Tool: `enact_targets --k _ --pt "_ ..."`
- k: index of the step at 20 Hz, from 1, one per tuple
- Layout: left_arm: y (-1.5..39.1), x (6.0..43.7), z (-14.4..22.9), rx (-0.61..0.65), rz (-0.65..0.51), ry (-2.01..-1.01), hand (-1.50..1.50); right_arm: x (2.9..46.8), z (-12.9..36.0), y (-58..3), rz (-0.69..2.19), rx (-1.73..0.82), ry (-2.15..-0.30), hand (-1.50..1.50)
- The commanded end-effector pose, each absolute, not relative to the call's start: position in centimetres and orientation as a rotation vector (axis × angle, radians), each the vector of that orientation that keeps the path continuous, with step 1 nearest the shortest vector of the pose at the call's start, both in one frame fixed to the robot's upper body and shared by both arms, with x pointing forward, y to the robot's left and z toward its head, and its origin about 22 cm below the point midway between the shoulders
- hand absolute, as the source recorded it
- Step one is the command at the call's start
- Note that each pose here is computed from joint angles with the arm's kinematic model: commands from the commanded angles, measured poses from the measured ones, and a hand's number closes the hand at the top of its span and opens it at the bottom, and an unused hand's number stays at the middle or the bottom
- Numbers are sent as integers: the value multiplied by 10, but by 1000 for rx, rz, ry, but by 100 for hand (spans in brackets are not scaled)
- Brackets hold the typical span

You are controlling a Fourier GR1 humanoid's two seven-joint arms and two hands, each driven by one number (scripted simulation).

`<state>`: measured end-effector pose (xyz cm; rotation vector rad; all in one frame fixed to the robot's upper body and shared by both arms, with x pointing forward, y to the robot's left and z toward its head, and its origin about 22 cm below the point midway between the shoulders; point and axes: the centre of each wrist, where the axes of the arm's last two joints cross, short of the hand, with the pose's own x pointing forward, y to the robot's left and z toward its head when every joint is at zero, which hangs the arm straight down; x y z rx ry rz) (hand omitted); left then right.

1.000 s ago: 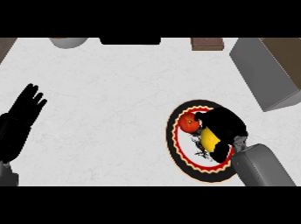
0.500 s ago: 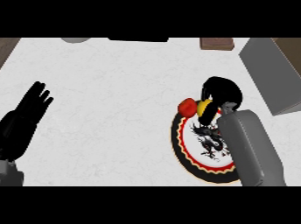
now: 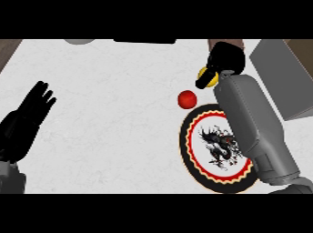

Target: Pick the lemon from the plate and place it in the cardboard box

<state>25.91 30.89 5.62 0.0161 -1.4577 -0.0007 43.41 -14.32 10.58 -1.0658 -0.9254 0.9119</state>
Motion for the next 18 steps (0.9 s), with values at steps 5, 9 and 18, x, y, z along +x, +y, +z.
enact_targets --k 5,9,18 --pt "322 254 55 48 27 -1438 0 445 204 -91 758 -1276 -1151 150" --pt "322 252 48 43 33 -1444 0 450 228 -104 611 -1406 -1164 150" --pt "315 239 64 27 33 -1433 0 450 233 -138 414 -1545 -1089 150"
